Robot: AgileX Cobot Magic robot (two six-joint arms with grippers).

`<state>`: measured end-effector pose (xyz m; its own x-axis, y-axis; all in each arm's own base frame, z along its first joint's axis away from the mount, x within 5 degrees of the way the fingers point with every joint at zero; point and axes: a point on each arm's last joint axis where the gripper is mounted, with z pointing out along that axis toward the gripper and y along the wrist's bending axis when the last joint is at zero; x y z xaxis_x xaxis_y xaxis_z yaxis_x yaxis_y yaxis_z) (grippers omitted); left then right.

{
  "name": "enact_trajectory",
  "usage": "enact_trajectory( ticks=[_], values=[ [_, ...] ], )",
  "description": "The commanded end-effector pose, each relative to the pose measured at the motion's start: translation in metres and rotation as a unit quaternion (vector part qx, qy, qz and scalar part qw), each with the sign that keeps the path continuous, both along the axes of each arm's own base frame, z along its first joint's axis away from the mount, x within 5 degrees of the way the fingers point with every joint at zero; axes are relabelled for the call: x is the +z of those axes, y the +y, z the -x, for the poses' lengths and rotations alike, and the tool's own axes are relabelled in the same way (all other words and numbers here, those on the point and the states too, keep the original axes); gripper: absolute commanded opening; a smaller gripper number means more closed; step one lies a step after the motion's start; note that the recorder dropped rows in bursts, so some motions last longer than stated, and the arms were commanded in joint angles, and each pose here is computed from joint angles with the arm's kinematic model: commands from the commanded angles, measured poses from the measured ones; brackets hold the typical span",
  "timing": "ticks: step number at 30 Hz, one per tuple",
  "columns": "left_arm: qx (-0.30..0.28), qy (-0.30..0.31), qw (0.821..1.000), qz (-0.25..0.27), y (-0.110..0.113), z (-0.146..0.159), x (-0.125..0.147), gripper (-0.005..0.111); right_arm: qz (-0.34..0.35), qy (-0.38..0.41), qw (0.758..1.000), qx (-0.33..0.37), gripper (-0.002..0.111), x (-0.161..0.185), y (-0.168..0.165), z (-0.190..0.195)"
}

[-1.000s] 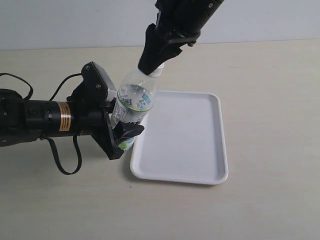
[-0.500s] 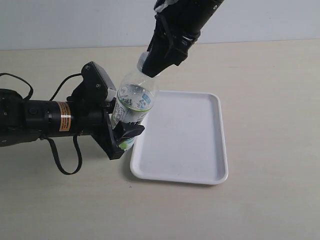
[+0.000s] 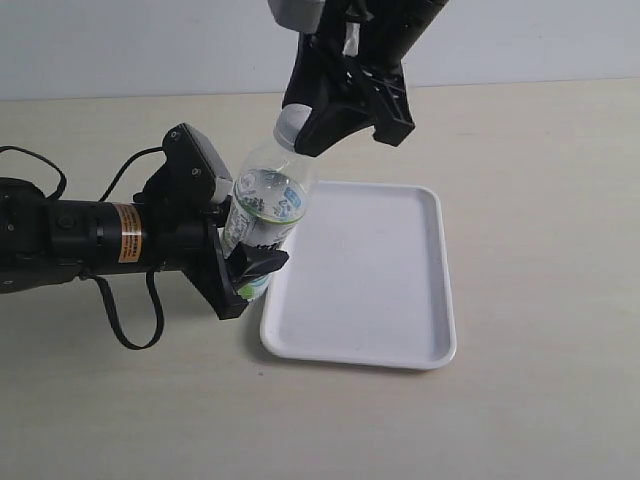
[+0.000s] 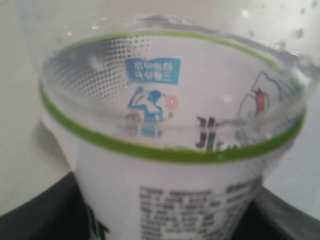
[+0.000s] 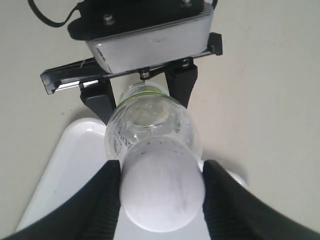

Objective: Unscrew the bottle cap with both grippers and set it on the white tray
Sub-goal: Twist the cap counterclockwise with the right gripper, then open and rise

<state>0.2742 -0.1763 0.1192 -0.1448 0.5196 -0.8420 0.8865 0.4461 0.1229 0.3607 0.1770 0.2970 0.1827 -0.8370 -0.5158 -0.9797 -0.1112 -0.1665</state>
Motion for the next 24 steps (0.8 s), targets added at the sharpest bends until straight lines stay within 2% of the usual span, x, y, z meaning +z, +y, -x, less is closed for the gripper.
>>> enact_trajectory(
  ticks=[1,8,24],
  values=[
    [0.016,0.0,0.999,0.034,-0.0024,-0.0026,0.01,0.0,0.01,-0.035,0.998,0.056,0.0,0.002,-0.0002,0.0006],
    [0.021,0.008,0.999,0.042,-0.0027,-0.0025,0.0105,0.0,0.016,-0.076,0.99,0.121,0.0,0.002,-0.0002,0.0006],
    [0.026,0.016,0.998,0.047,-0.0027,-0.0025,0.0106,0.0,0.032,-0.14,0.964,0.222,0.0,0.0015,-0.0012,0.0003]
  ],
)
